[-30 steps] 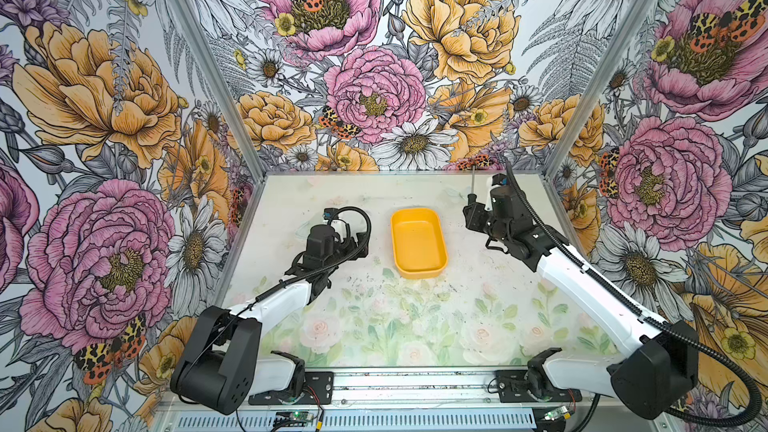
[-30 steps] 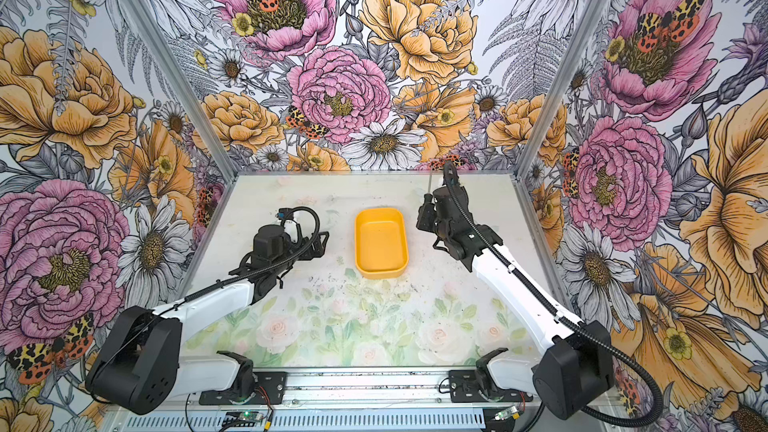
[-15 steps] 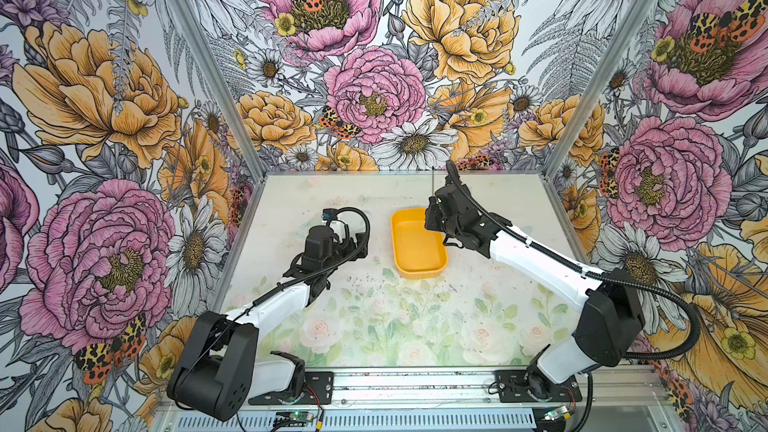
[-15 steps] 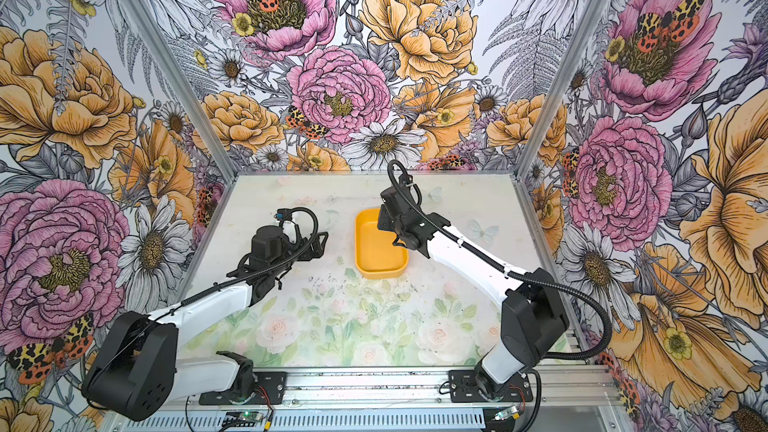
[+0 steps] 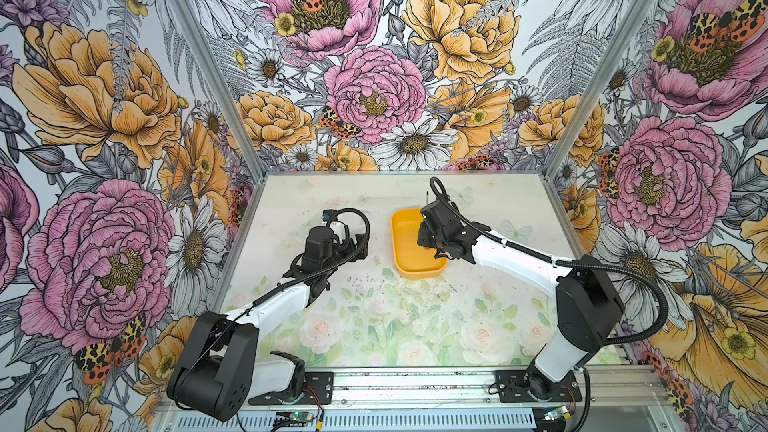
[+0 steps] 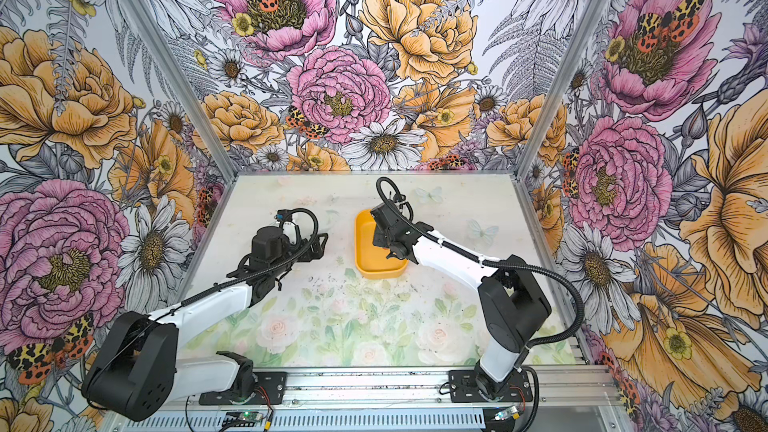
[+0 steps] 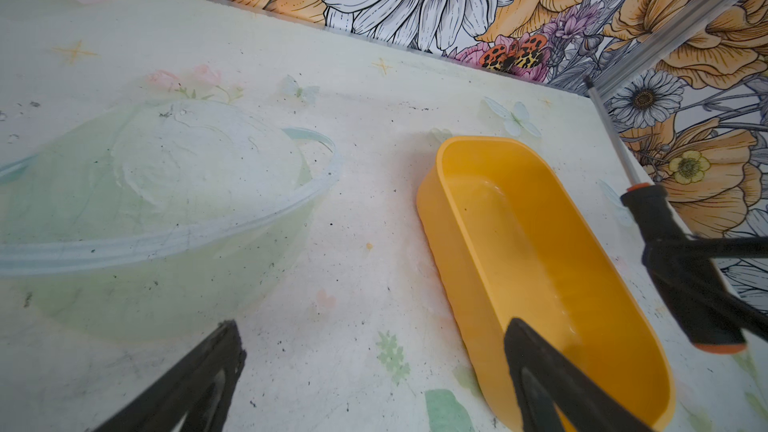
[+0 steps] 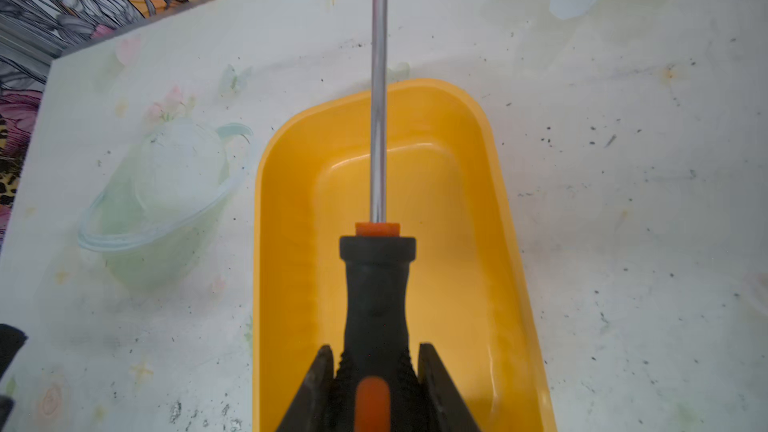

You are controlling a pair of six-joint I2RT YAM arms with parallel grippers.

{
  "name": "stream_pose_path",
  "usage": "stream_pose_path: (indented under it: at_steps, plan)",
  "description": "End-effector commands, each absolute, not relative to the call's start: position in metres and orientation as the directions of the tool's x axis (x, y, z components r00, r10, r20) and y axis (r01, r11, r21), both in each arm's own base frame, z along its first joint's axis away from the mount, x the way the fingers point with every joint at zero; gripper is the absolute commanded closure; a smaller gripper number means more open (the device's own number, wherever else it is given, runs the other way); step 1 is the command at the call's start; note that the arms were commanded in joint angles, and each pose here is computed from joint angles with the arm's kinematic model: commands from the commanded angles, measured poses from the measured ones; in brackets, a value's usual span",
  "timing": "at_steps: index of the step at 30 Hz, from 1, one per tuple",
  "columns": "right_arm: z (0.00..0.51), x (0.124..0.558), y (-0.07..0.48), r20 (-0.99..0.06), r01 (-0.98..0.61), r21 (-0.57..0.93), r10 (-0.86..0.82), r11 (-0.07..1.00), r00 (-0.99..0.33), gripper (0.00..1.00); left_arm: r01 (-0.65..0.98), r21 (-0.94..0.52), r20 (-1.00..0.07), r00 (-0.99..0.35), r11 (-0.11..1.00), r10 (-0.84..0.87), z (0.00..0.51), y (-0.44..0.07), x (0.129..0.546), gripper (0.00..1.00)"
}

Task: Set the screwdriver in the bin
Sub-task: 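Lift the screwdriver with the right gripper and carry it over the yellow tray, then lower the screwdriver into the yellow tray and open the right gripper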

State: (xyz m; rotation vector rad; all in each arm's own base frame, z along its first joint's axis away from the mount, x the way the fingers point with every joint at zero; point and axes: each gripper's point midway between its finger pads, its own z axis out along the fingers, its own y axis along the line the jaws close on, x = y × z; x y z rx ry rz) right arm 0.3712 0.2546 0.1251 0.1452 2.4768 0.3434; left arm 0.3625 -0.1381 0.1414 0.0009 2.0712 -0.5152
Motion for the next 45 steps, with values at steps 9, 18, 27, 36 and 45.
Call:
stream_pose_path:
  at_steps: [9,18,27,36,45]
  plan:
    - [0.087,0.362,0.272,-0.518,0.016,0.255,0.15,0.967,-0.842,1.0,0.205,-0.372,-0.808,-0.551,0.905,-0.207,0.137,-0.14,0.361,0.01]
    - [0.064,0.357,0.272,-0.488,0.019,0.216,0.125,0.976,-0.864,1.0,0.201,-0.373,-0.805,-0.555,0.906,-0.208,0.135,-0.139,0.36,0.01]
    - [0.044,0.356,0.272,-0.463,0.023,0.185,0.108,0.982,-0.88,1.0,0.196,-0.371,-0.804,-0.557,0.908,-0.208,0.134,-0.138,0.358,0.01]
    - [0.027,0.355,0.274,-0.431,0.022,0.17,0.095,0.985,-0.897,1.0,0.193,-0.367,-0.803,-0.559,0.91,-0.206,0.132,-0.136,0.356,0.01]
    - [0.023,0.354,0.274,-0.424,0.02,0.167,0.09,0.986,-0.901,0.84,0.192,-0.367,-0.802,-0.561,0.91,-0.205,0.132,-0.136,0.355,0.01]
